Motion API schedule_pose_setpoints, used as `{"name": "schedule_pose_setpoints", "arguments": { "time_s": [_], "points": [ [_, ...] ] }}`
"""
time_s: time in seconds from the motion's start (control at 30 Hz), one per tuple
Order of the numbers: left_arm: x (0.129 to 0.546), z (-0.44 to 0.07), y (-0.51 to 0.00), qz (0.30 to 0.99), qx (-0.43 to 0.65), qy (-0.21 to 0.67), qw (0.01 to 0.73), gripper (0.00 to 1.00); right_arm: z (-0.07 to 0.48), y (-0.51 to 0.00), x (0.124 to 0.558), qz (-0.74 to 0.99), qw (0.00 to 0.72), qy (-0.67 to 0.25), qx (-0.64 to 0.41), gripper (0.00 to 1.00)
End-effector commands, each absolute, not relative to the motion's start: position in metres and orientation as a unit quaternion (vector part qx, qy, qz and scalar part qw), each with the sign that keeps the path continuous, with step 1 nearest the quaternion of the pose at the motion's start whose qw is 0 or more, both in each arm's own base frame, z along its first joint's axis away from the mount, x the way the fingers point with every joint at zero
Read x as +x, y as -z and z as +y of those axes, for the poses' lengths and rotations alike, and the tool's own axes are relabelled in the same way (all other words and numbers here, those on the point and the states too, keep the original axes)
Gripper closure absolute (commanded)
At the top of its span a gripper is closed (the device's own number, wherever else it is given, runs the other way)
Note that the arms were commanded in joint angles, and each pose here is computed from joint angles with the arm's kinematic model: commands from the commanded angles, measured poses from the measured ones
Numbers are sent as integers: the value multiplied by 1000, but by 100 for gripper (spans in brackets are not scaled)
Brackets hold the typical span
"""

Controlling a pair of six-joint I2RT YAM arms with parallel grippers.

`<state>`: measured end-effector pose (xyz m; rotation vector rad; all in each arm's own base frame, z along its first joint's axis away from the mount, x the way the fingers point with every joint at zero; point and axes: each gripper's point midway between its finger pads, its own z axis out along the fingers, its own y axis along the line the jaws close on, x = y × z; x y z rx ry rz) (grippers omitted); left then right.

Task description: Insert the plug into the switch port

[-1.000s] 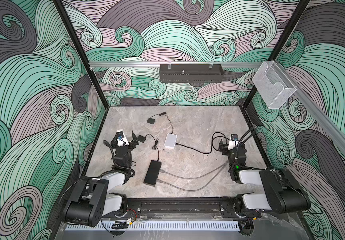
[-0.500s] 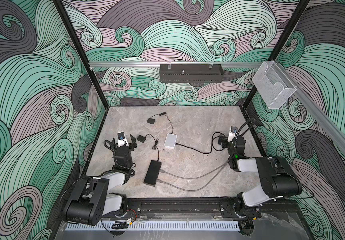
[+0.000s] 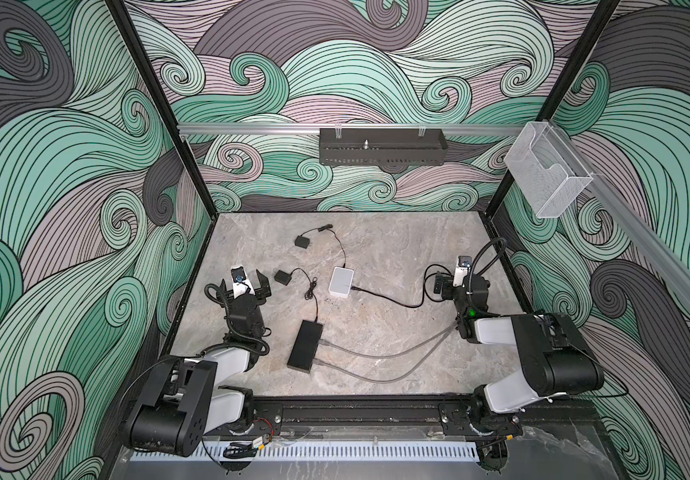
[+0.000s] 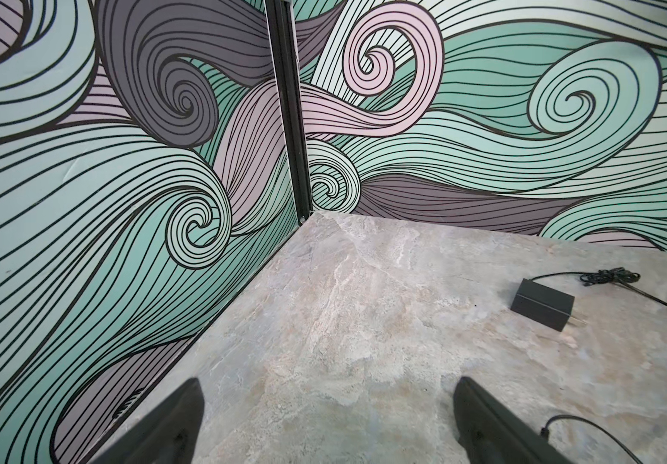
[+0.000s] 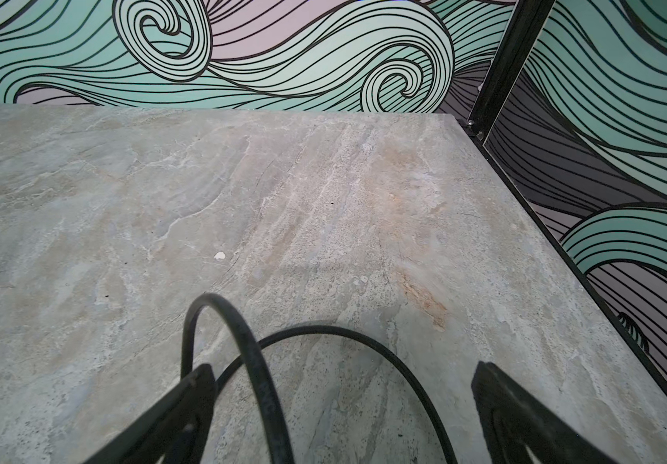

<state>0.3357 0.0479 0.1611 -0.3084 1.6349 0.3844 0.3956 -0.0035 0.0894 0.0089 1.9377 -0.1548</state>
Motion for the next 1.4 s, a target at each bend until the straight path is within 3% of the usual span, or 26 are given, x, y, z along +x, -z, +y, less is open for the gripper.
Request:
{"name": "schedule_pose_setpoints", "arguments": {
  "time_s": [0.0,0.2,0.37,0.5,0.83,0.97,1.13,1.37],
  "points": [
    [337,48,-170,715,-136,-162,666,1,-2,-93,396,820,570,58,7,0],
    [340,55,-132,746,-157,-170,624,1,-3,-94,396,820,570,59,8,0],
    [358,52,-120,743,-130,-176,632,2,-2,-93,396,820,569,58,7,0],
    [396,52,-85,835,-106,-107,529,2,-2,-94,396,820,570,58,7,0],
    [392,55,-86,836,-116,-88,530,1,-2,-93,396,821,568,58,7,0],
    [393,10,-88,840,7,-10,542,1,34,-96,382,802,591,-4,-89,0],
    [401,31,-82,852,-46,-5,521,1,4,-89,400,829,559,-4,-13,1],
    [400,29,-84,851,-41,-3,523,1,7,-91,400,827,561,6,-21,1]
  ]
}}
